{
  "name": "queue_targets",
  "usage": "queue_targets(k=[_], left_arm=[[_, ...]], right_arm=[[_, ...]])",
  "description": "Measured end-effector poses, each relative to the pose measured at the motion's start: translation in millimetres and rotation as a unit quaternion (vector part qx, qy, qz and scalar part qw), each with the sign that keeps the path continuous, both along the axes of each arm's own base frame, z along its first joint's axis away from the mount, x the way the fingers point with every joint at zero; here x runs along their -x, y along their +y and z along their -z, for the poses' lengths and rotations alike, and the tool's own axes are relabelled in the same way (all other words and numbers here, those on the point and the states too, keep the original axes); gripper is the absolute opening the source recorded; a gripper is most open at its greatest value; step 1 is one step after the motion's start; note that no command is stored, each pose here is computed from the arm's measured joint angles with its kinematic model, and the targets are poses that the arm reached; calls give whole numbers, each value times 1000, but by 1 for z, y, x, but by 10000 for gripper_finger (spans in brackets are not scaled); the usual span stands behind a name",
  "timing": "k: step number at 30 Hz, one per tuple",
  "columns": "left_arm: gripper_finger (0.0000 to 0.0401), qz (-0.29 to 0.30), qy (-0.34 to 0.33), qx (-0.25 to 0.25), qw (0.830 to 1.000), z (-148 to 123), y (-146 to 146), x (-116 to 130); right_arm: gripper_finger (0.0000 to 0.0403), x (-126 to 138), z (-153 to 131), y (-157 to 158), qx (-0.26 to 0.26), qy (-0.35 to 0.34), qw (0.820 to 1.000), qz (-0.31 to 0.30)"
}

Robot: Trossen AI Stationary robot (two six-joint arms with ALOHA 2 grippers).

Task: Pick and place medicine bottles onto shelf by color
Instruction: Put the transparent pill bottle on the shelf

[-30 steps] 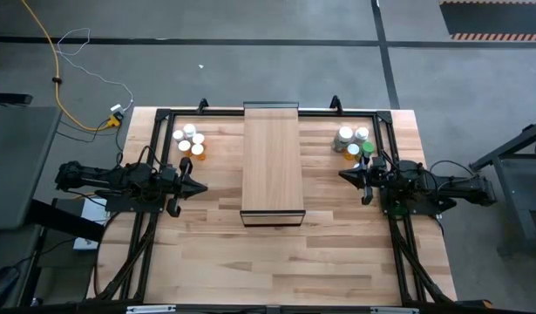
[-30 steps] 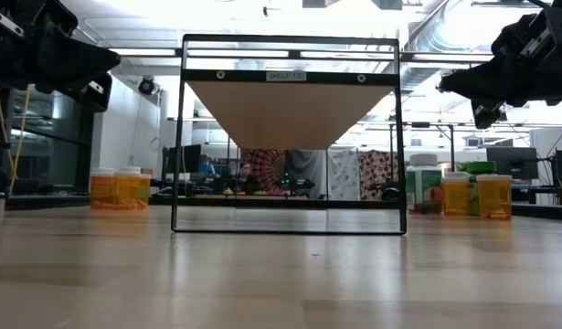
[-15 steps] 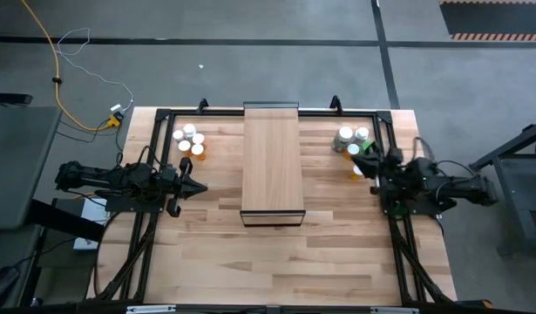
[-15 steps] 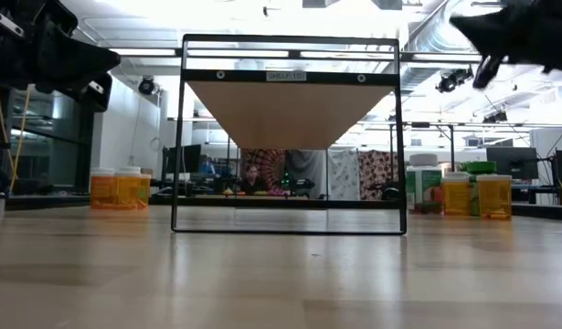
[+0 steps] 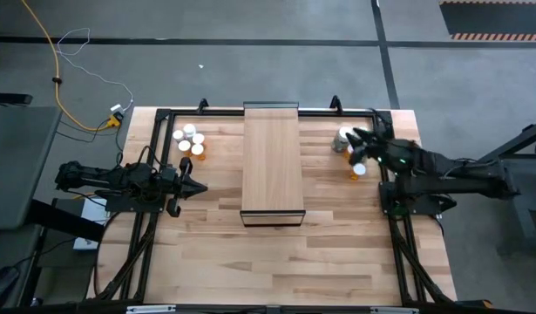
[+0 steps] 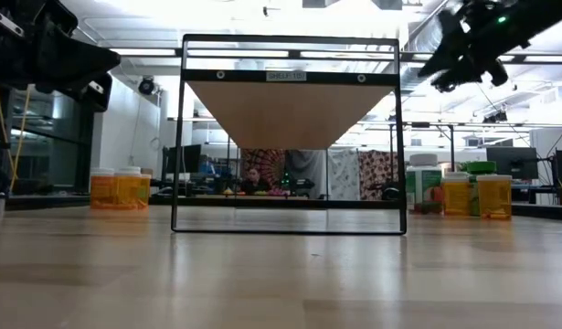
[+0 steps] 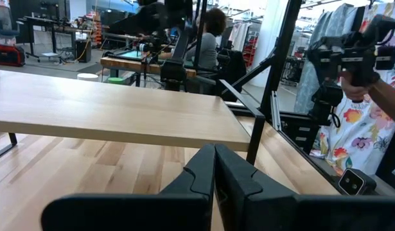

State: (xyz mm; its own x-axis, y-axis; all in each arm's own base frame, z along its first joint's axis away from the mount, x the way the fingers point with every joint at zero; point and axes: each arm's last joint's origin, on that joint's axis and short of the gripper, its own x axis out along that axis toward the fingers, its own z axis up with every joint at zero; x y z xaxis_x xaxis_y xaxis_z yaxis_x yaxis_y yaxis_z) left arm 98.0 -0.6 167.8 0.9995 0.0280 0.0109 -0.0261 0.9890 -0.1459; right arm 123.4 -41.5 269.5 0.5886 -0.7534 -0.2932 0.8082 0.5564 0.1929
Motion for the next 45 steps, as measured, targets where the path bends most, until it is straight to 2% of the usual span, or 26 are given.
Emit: queue_targets(k=[5,10,17,25,37,45], left_arm=[[1,0,0,0,1000,0,0,0],[1,0,0,0,1000,0,0,0],[1,0,0,0,1000,0,0,0],[1,0,0,0,1000,0,0,0],[1,0,0,0,1000,0,0,0],[1,0,0,0,1000,0,0,0]], right_arm=[[292,-16,-3,-23,-81,73,992,62],[328,-32,11,-50,-149,107,978,100],[332,-37,35,-78,-211,126,954,174],[332,-46,52,-89,-253,130,941,180],[330,-52,65,-94,-269,151,932,190],[304,-51,64,-95,-248,154,932,214]])
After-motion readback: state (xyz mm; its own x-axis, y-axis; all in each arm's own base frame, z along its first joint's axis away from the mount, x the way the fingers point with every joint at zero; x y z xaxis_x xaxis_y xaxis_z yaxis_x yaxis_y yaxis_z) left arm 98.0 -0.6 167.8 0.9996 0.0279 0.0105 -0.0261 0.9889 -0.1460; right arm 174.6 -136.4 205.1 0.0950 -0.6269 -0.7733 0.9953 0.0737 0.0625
